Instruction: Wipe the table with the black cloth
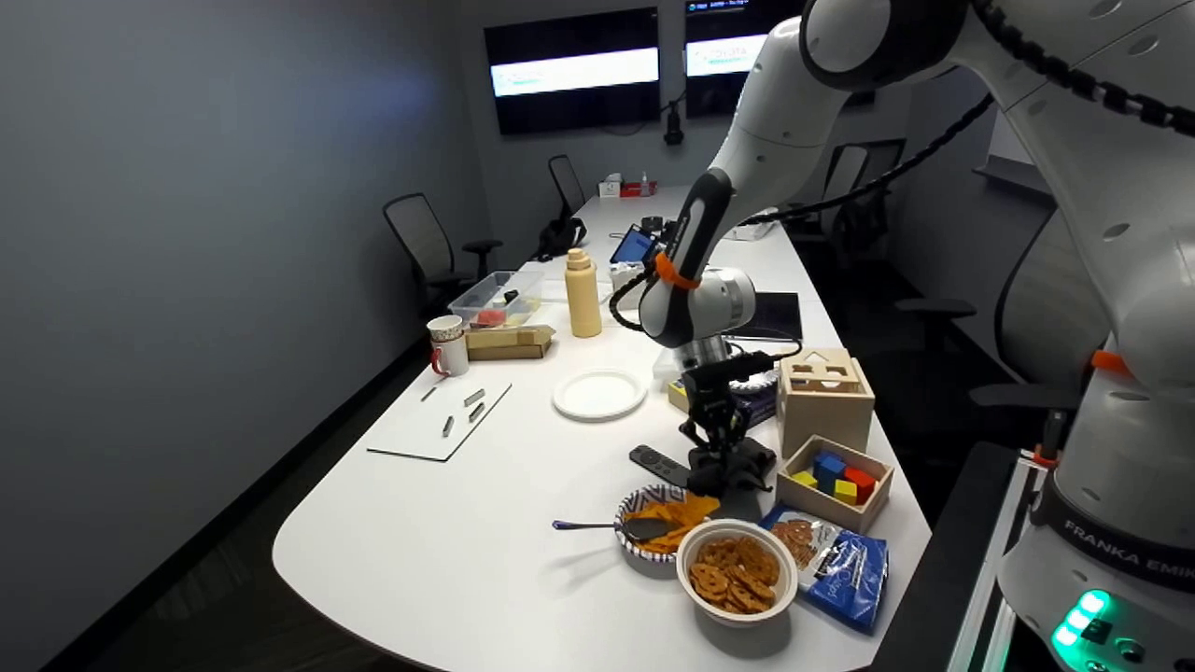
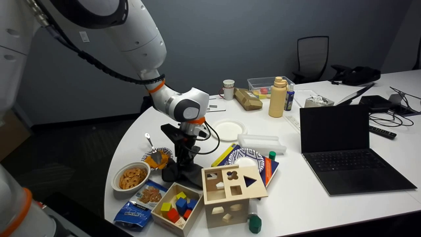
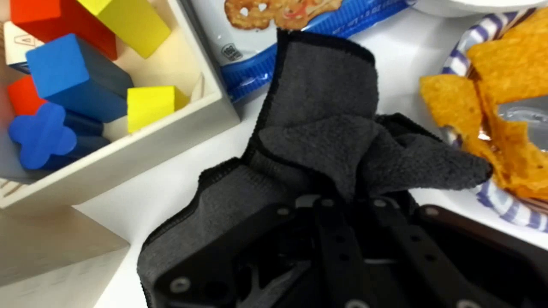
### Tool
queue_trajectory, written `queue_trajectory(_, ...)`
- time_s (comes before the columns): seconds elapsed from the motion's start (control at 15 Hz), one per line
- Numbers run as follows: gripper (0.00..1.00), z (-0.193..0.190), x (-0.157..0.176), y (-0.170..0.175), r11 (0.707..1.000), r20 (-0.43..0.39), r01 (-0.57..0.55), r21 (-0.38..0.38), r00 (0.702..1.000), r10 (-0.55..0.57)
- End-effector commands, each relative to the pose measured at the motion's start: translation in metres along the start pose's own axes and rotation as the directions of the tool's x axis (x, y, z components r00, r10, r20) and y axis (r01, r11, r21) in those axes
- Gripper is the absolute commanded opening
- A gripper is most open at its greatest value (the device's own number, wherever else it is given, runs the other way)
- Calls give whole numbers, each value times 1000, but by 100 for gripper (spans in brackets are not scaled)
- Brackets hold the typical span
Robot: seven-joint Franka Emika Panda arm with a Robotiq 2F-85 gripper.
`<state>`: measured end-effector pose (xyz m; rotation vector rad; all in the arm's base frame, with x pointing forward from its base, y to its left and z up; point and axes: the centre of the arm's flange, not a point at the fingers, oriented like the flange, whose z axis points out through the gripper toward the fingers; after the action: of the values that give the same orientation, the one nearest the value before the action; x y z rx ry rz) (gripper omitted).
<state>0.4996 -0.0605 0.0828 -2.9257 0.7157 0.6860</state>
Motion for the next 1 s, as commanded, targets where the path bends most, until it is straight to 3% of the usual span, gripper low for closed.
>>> queue_trajectory(0.0,2,-11,9,-21,999,8,41,15,999,-41)
queue_trajectory(0.47,2,-28,38,-4,999,-88,-20,37,996,23)
queue_trajectory(0.73,2,-22,41,10,999,-70,-47,18,996,48)
queue_trajectory(0.93,2,-15,39,-1,1000,-47,-11,3,999,11)
